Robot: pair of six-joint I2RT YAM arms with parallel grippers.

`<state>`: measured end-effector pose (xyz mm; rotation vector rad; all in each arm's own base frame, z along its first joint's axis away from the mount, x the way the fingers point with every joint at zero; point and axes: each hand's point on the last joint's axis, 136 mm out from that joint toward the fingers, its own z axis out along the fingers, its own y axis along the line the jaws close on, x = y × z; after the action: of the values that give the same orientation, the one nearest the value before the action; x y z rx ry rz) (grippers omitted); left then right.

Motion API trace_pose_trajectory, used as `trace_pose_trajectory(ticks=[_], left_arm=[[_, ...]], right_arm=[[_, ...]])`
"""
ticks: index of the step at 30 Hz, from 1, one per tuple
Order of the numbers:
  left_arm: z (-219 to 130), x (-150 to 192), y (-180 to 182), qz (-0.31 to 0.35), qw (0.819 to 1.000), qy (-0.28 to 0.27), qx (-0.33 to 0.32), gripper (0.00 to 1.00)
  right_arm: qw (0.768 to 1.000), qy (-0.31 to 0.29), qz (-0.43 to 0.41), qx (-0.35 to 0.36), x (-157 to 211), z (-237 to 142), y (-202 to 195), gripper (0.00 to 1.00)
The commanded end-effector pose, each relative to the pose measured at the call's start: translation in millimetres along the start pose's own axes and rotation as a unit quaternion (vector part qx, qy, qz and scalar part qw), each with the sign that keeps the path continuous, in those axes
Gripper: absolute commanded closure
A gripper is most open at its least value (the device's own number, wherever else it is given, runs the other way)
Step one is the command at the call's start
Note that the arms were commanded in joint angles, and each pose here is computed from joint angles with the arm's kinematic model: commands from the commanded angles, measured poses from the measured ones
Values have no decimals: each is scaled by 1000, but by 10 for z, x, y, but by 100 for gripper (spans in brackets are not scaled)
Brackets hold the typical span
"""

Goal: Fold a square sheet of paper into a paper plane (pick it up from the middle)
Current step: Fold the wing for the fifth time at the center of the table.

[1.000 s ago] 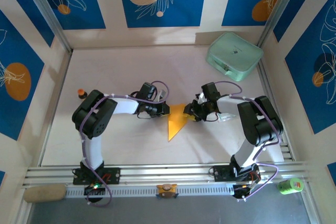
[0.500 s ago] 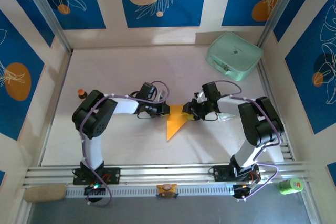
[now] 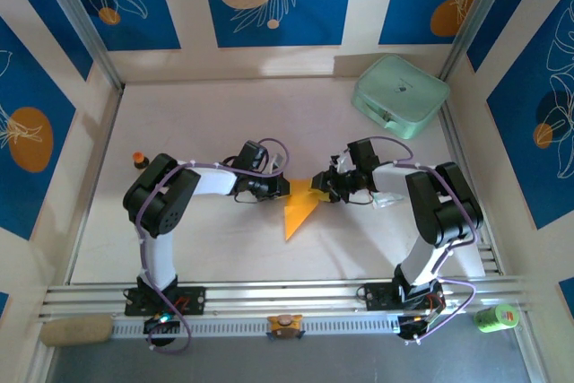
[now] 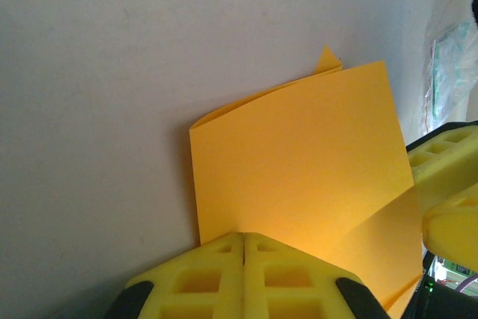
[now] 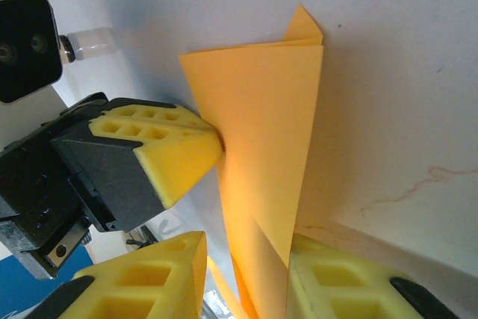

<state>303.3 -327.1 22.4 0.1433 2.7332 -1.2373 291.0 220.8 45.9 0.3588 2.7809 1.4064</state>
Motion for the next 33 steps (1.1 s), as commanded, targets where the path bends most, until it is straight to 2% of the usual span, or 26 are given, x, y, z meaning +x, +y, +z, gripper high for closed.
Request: trace_pose_trajectory(ticks=[1, 8, 12, 15, 18, 23, 33], left_arm=[[24, 275, 108, -27, 999, 42, -10, 95], [-82, 169, -55, -12, 1000, 13, 9, 91], [-196, 111, -164, 0, 1000, -9, 16, 82], [-286, 101, -256, 13, 1000, -21, 19, 80], [-323, 132, -326, 18, 999, -19, 21, 82], [-180, 295, -409, 10, 999, 14, 29, 87], [113, 501, -39, -24, 998, 54, -16, 96]], right_arm=[[1000, 15, 6, -7, 41, 12, -15, 73], [999, 7, 39, 21, 53, 52, -197, 95], [998, -9, 57, 35, 55, 38, -261, 97], [996, -26, 76, 36, 52, 11, -263, 98], [994, -43, 99, 35, 51, -24, -262, 98], [991, -61, 115, 37, 70, -49, -238, 98], [994, -47, 95, 32, 142, -51, -209, 94]])
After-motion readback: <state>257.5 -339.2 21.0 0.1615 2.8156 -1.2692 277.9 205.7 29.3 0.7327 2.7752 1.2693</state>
